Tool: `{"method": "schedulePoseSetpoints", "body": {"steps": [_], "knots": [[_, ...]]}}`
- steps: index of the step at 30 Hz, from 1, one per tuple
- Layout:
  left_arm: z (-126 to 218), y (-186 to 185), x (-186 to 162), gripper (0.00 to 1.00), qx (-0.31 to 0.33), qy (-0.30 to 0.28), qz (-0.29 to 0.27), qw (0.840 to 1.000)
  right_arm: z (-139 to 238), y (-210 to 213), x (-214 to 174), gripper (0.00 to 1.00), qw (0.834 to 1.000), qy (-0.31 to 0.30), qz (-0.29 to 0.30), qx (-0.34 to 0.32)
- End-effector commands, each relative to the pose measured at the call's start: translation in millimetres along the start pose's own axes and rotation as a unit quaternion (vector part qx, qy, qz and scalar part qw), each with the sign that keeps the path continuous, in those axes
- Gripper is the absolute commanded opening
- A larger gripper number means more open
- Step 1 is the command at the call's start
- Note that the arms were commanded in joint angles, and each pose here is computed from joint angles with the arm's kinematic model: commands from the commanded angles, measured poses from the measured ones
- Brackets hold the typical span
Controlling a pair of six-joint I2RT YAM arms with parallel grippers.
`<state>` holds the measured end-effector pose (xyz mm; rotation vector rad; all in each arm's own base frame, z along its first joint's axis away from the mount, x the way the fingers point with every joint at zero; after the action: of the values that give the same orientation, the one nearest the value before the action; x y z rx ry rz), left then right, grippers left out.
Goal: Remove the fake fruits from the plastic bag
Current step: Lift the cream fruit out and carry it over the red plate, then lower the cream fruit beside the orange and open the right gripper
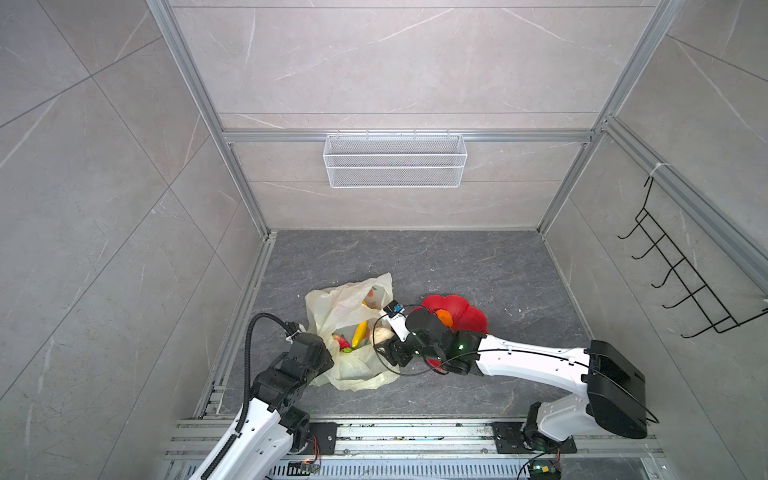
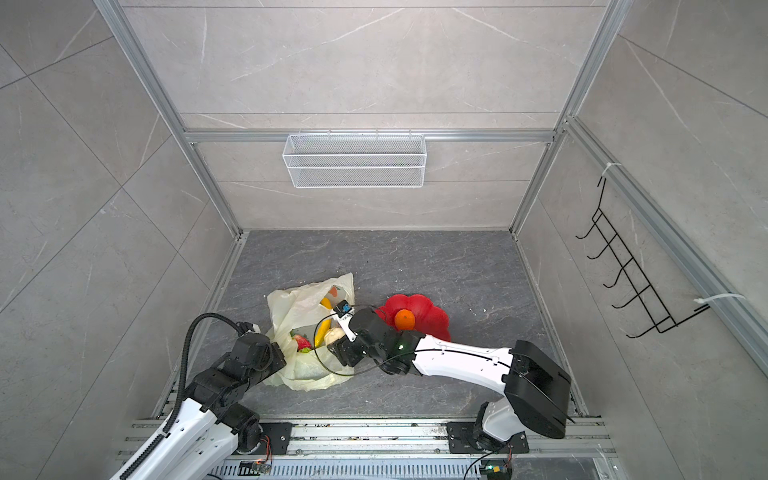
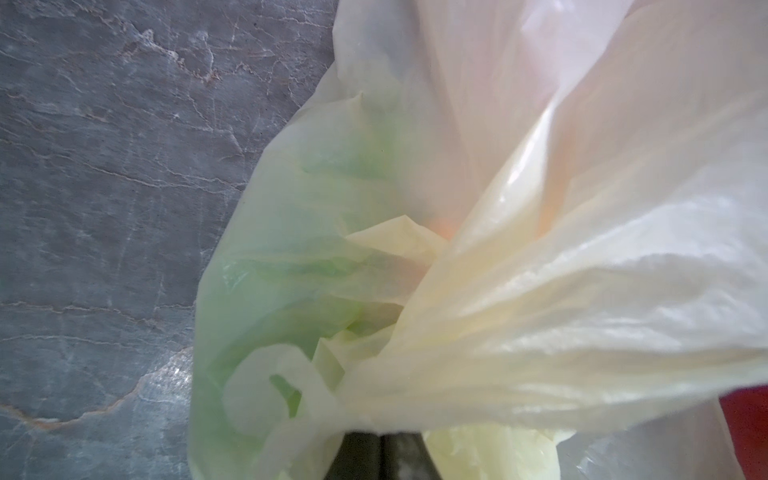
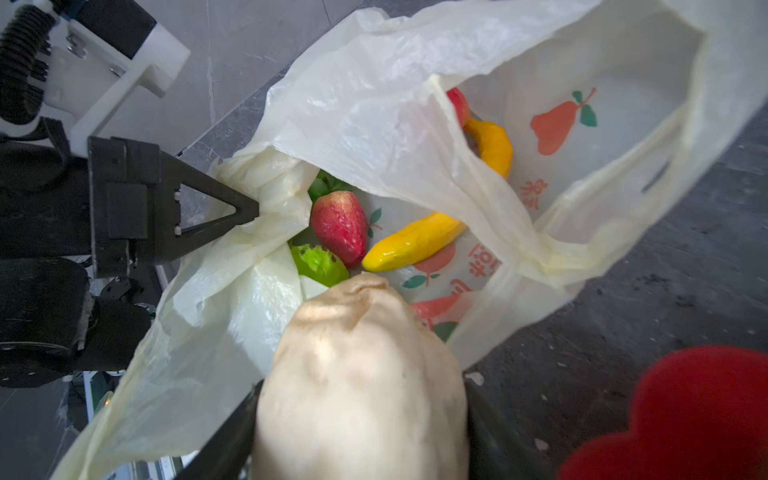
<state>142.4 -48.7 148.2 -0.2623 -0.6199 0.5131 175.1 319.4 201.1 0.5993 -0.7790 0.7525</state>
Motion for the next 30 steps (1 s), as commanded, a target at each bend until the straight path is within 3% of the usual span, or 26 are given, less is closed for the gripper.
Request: {"method": "schedulePoseSetpoints", "body": {"steps": [1,11,20,25,30], "knots": [[4,-9,6,0.00,-0.019,-0.005,-0.002,1.000,20,-7,5,0.63,0.998,-0.057,-0.008,-0.034],[7,-12,9,0.00,-0.018,-0.009,-0.004,1.000,68,-44,-18,0.61,0.979,-0.110,-0.042,-0.168],[5,-14,10,0.00,-0.020,-0.006,-0.006,1.000,89,-105,-52,0.60,0.928,-0.086,-0.107,-0.347],[4,-14,9,0.00,-0.019,-0.004,-0.006,1.000,89,-147,-67,0.59,0.881,-0.042,-0.175,-0.437],[5,-9,6,0.00,-0.020,-0.005,-0.001,1.000,77,-157,-72,0.59,0.854,-0.021,-0.178,-0.488]]}}
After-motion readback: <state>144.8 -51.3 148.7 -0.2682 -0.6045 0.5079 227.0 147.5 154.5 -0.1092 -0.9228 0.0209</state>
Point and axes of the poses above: each gripper's point midway between its finger pads, its own z axis back along the fingers, its own y axis along the line the jaws close on, x = y × z, the point moved 8 cm from there along z, back along the fingers, and after that the axes turned 3 degrees about z, right-handed, at the moved point
